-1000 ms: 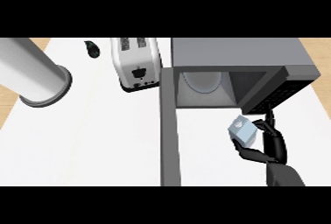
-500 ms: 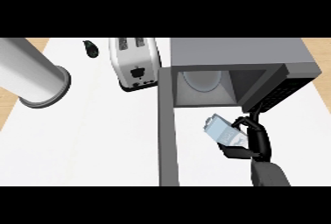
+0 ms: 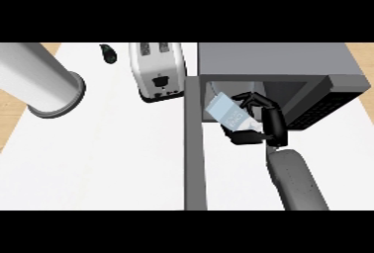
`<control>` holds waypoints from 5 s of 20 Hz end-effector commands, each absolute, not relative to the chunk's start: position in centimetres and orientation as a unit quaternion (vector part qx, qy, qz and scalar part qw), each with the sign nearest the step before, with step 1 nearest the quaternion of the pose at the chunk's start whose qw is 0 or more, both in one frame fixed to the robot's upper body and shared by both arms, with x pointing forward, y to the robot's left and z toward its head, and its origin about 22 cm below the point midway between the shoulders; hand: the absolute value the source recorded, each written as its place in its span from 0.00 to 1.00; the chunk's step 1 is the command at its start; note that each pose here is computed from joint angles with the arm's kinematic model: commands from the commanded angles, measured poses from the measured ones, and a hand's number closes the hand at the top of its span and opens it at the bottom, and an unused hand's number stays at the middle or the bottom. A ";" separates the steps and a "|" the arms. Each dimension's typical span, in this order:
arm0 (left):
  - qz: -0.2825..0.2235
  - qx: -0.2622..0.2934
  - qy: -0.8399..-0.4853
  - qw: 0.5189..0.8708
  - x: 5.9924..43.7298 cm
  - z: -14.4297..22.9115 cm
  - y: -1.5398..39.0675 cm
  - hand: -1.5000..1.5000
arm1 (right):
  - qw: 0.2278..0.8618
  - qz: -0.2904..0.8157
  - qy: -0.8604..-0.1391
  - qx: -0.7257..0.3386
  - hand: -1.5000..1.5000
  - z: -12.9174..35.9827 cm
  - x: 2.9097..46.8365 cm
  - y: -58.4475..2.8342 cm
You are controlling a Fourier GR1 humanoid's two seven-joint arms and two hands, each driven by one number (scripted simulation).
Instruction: Pick up the milk, place it into the microwave and close the microwave
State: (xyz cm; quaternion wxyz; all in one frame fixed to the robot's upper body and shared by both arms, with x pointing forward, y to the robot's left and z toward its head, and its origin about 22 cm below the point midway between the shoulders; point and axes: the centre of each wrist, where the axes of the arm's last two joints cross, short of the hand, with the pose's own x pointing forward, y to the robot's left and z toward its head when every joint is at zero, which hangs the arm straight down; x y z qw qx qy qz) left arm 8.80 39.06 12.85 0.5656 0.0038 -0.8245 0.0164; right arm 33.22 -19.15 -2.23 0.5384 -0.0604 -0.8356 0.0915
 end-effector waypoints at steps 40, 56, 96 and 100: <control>-0.030 -0.017 -0.828 0.559 14.0 12.3 39.7 0.00 | 0.511 0.142 -0.621 -0.577 0.00 1.4 42.1 -28.2; -0.088 -0.068 -0.810 0.576 16.2 10.7 38.3 0.00 | 0.489 0.197 -0.755 -0.389 0.00 4.9 44.7 -22.3; -0.207 -0.205 -0.753 0.590 19.9 9.7 25.0 1.00 | 0.608 0.022 -0.793 -0.022 0.00 -11.7 30.0 -23.5; -0.214 -0.205 -0.756 0.583 21.4 9.5 22.7 1.00 | 0.610 0.024 -0.792 -0.031 0.00 -12.7 25.6 -26.2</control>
